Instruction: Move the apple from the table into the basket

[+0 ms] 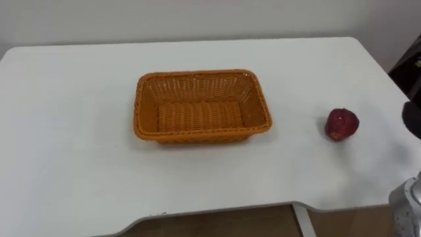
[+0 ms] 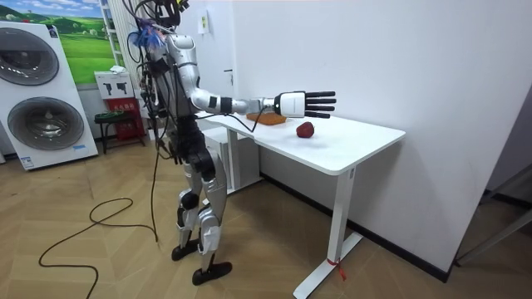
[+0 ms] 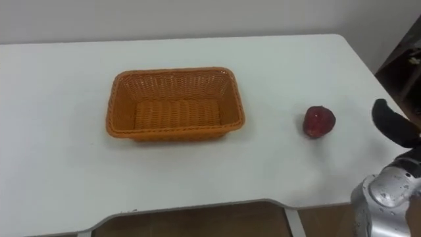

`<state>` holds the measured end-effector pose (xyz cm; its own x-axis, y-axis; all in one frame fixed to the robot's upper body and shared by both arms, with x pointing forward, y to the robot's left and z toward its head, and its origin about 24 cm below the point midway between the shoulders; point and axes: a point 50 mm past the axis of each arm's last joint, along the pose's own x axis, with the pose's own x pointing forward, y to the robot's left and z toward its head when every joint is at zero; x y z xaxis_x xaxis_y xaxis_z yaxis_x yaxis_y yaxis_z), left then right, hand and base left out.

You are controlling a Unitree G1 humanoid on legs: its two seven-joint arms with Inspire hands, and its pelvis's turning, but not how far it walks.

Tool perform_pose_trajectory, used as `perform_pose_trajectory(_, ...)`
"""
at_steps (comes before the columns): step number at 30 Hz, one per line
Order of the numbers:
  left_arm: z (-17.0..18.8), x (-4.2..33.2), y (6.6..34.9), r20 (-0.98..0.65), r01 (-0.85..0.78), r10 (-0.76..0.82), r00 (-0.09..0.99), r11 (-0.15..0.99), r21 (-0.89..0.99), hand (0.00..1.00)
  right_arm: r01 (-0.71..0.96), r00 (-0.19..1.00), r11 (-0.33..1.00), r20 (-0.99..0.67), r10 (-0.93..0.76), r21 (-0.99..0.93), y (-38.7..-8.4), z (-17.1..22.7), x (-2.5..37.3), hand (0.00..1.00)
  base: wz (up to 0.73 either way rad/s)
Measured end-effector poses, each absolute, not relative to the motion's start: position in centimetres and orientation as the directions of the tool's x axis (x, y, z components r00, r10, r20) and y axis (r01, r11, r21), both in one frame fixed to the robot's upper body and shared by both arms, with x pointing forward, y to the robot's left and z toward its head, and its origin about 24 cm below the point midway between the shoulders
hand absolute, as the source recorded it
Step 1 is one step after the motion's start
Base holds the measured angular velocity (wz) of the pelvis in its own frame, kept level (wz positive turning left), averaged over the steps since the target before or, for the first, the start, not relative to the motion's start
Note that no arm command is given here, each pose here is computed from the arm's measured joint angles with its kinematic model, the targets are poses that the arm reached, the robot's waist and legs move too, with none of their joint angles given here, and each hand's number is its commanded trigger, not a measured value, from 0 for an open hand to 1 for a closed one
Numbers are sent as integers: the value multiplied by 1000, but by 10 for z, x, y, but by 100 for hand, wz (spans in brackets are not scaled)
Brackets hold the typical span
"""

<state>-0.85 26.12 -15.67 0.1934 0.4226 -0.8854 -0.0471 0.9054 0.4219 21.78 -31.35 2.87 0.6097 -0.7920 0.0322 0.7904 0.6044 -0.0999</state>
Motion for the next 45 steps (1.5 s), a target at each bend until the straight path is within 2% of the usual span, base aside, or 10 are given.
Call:
perform_pose_trajectory(7,-156,-9,264,-901,-12,390,191,918,395,0,650,747,743,-44,-663,-157,-308,17,231,0,9)
perform_pose_trajectory(14,-156,-2,265,-903,-6,377,206,923,384,0,598,793,786,-22,-608,-160,-311,28,246,0,1)
perform_pose_trajectory(18,-156,0,264,-901,3,379,211,921,388,0,544,825,819,-62,-562,-181,-304,19,251,0,0)
perform_pose_trajectory(27,-157,-8,265,-902,20,390,186,916,401,0,496,848,847,-105,-520,-190,-303,11,250,0,0)
perform_pose_trajectory(37,-155,-8,271,-895,43,403,190,908,417,0,432,835,873,-265,-482,-226,-305,-23,237,0,6)
perform_pose_trajectory(45,-154,-8,273,-894,55,404,192,905,421,0,367,845,892,-306,-438,-263,-306,-29,234,0,0)
